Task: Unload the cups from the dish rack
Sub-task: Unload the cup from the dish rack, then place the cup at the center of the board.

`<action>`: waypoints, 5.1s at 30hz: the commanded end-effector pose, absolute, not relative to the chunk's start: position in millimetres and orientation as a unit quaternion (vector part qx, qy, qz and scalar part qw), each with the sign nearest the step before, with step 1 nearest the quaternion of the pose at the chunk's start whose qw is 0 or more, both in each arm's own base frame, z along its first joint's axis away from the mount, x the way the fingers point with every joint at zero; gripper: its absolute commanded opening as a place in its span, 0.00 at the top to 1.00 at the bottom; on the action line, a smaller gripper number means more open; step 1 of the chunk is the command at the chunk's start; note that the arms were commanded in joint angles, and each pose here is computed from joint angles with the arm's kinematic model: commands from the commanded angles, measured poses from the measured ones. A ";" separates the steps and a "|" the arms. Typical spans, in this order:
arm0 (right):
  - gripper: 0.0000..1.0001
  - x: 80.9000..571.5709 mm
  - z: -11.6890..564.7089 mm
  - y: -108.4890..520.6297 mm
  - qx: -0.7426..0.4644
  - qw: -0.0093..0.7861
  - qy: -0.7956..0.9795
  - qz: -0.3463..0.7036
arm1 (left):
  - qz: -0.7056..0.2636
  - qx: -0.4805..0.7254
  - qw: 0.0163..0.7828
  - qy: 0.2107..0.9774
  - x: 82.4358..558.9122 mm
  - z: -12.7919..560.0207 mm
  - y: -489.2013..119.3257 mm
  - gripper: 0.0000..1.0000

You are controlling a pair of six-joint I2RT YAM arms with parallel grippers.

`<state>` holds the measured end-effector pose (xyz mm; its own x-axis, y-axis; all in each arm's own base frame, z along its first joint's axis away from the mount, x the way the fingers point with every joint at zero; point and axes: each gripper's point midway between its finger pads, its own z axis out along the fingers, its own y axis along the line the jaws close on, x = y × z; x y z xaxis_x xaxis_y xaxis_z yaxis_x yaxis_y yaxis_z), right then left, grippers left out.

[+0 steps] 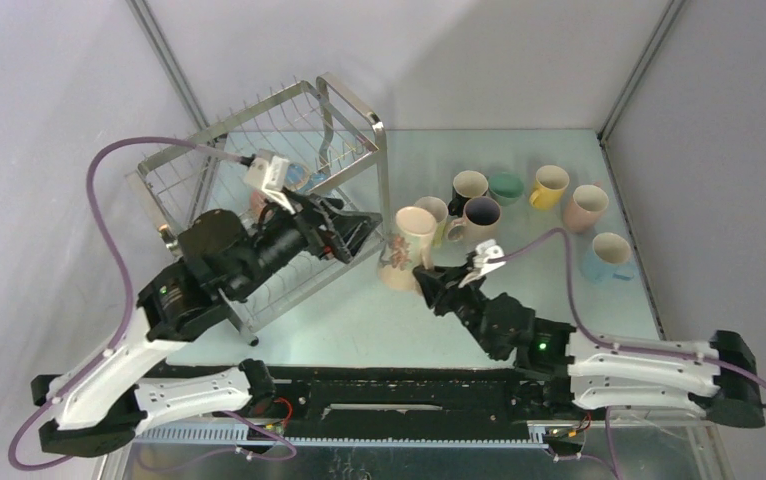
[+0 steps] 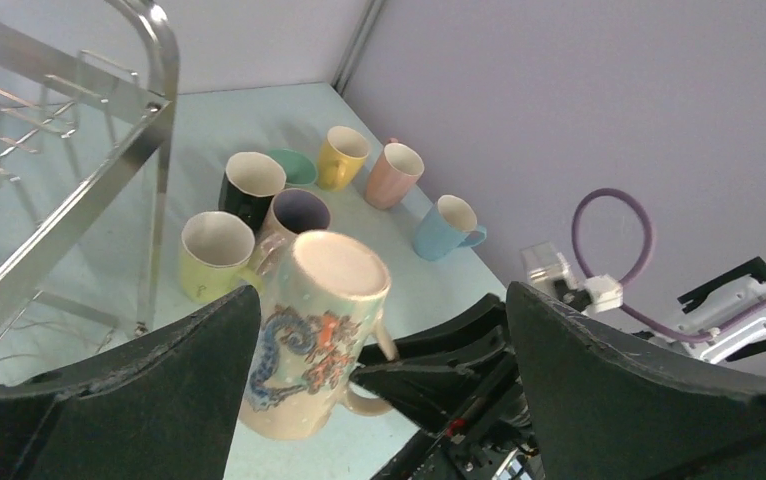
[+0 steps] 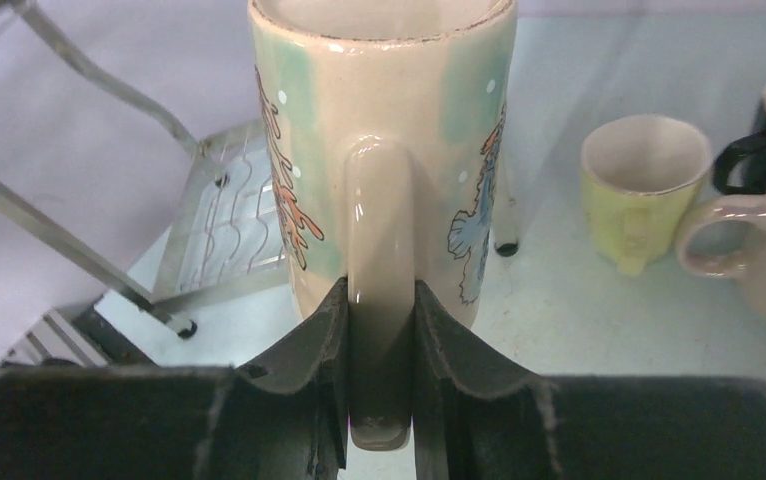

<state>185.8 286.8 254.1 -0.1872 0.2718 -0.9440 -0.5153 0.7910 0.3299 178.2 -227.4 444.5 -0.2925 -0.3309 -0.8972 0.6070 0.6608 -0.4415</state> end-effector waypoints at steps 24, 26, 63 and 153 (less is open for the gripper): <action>1.00 212.6 454.2 163.0 0.115 0.674 0.554 0.476 | -0.597 0.008 0.430 0.677 215.7 441.3 -320.4 0.00; 1.00 211.1 462.6 161.3 0.116 0.675 0.546 0.482 | -0.616 -0.001 0.413 0.671 214.8 441.1 -324.5 0.00; 1.00 177.8 520.1 162.8 0.101 0.648 0.456 0.601 | -0.842 -0.028 0.275 0.463 191.3 548.0 -352.2 0.62; 0.00 174.6 484.7 19.5 0.231 0.710 0.622 0.236 | -0.256 0.337 0.405 0.810 254.3 324.3 -466.1 1.00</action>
